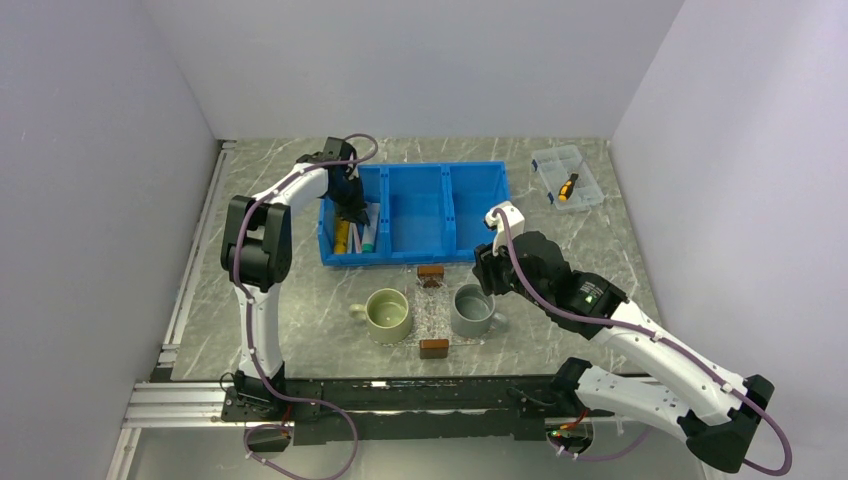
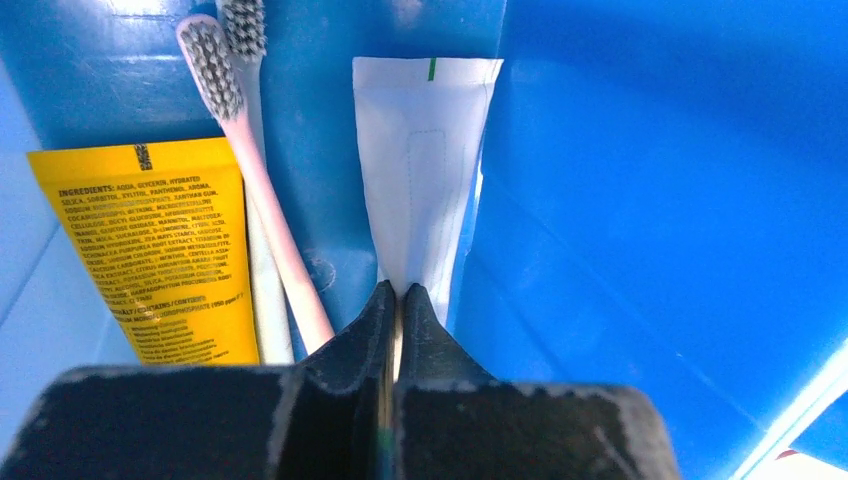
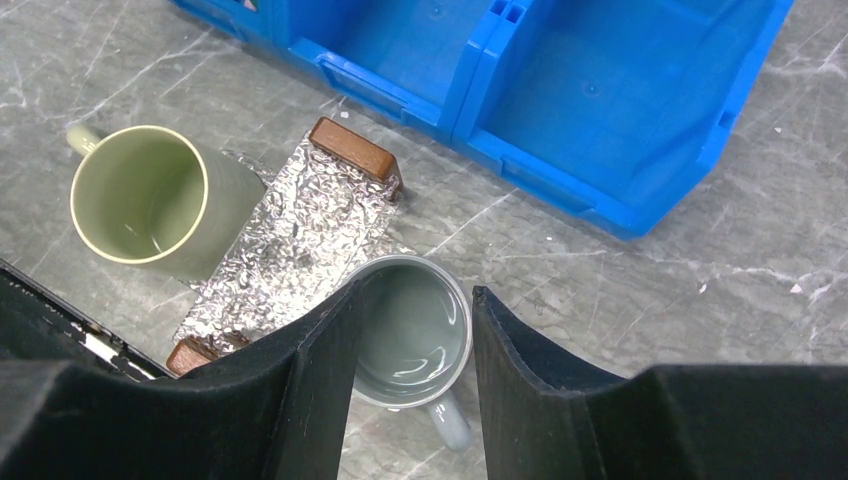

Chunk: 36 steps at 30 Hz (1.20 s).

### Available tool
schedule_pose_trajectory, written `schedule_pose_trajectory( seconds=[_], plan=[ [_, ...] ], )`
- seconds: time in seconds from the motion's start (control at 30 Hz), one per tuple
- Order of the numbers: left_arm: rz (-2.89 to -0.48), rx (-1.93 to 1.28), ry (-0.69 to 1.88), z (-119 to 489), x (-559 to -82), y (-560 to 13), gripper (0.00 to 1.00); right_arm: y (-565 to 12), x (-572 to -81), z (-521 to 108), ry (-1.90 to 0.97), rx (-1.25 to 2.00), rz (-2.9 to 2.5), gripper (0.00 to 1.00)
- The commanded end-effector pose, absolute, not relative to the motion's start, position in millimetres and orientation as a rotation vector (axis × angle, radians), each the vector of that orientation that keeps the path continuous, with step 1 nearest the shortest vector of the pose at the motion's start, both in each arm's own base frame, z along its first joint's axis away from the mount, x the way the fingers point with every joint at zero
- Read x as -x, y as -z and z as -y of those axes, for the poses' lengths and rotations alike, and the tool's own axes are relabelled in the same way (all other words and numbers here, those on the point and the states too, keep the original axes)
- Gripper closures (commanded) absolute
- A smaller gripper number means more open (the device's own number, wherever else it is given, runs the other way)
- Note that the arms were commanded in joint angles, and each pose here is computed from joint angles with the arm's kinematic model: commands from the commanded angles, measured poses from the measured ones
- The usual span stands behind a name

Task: Prepare toiletry sets of a toothbrush and toothpaste on the tray

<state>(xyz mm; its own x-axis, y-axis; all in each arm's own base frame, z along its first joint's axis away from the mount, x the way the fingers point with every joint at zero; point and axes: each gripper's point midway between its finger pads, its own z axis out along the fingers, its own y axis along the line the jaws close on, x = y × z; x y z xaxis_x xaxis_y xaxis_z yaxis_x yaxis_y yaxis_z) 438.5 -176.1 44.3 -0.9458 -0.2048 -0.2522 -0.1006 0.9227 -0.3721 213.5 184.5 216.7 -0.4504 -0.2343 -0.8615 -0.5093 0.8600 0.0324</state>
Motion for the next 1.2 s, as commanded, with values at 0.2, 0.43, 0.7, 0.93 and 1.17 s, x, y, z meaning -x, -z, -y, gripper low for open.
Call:
schedule_pose_trajectory(
  seconds=[0.2, 0.43, 0.7, 0.93, 1.17],
  plan=[
    [-2.735, 0.168, 0.481, 171.6, -442.4, -78.8, 1.0, -233.4, -214.1, -189.3, -0.4, 0.526, -2.007, 0.54],
    [-2.608, 0.129, 0.375, 151.0, -445.1, -136.6, 1.0, -249.0, -216.7, -192.4, -0.411, 0.528, -1.977, 0.54],
    [-2.482, 0.013, 0.348, 139.2, -425.1, -204.2, 1.0, -272.1, -219.8, -206.3, -0.476, 0.534, -1.933, 0.53],
    [-2.39, -0.174, 0.47, 145.4, -372.4, -253.2, 1.0, -295.2, -215.1, -224.7, -0.585, 0.575, -1.885, 0.5],
    [-2.34, -0.408, 0.577, 168.7, -304.1, -265.5, 1.0, -308.6, -205.2, -248.2, -0.728, 0.634, -1.863, 0.42]
  ],
)
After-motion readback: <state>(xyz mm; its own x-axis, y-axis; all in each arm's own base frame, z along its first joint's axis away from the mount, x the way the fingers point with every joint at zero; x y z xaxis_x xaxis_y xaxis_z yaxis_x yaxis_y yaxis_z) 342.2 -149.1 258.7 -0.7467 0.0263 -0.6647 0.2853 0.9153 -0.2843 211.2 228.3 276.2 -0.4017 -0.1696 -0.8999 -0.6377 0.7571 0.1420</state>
